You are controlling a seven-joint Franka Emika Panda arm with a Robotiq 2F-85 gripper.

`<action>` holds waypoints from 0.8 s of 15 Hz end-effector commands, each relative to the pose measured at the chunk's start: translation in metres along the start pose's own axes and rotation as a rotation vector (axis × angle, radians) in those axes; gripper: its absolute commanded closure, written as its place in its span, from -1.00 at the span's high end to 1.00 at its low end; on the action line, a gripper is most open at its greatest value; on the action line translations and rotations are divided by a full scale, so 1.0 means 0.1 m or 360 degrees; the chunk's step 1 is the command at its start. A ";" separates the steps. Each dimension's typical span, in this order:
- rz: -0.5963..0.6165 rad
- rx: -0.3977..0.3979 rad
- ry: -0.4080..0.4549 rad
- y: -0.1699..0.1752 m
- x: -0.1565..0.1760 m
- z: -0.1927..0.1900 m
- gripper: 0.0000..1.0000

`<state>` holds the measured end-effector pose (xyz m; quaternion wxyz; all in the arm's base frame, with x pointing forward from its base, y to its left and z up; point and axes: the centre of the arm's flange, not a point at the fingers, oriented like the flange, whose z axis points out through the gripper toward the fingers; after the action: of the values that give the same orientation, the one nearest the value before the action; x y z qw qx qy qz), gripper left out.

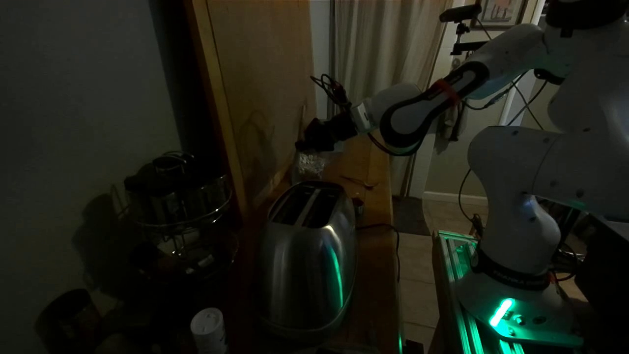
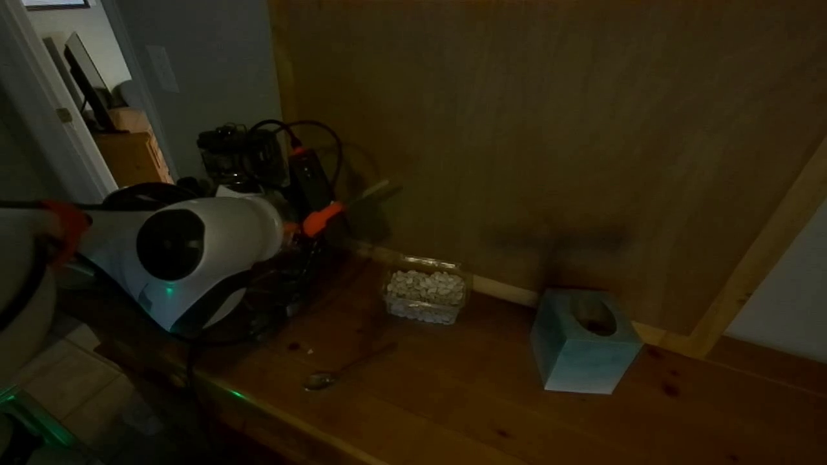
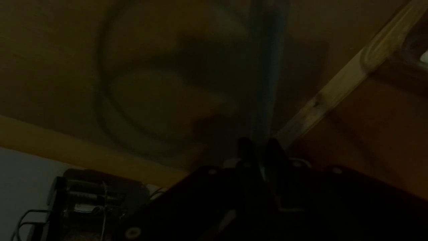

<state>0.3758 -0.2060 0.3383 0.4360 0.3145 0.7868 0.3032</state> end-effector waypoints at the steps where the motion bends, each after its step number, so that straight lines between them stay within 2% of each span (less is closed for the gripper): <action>1: 0.0002 -0.0073 -0.0029 0.02 0.10 -0.05 -0.93; 4: -0.0035 -0.0081 -0.0059 0.02 0.09 -0.04 -0.93; 5: 0.0036 -0.0073 -0.0036 0.03 0.10 -0.03 -0.93; 9: -0.0082 -0.0075 -0.0110 -0.01 0.10 -0.01 -0.93; 10: -0.0001 -0.0055 -0.0033 0.01 0.12 -0.03 -0.93; 11: -0.0055 -0.0073 -0.0104 -0.01 0.10 -0.01 -0.93; 12: 0.0056 -0.0057 -0.0002 0.02 0.13 -0.04 -0.93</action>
<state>0.3754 -0.2058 0.3367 0.4563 0.3132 0.7740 0.3076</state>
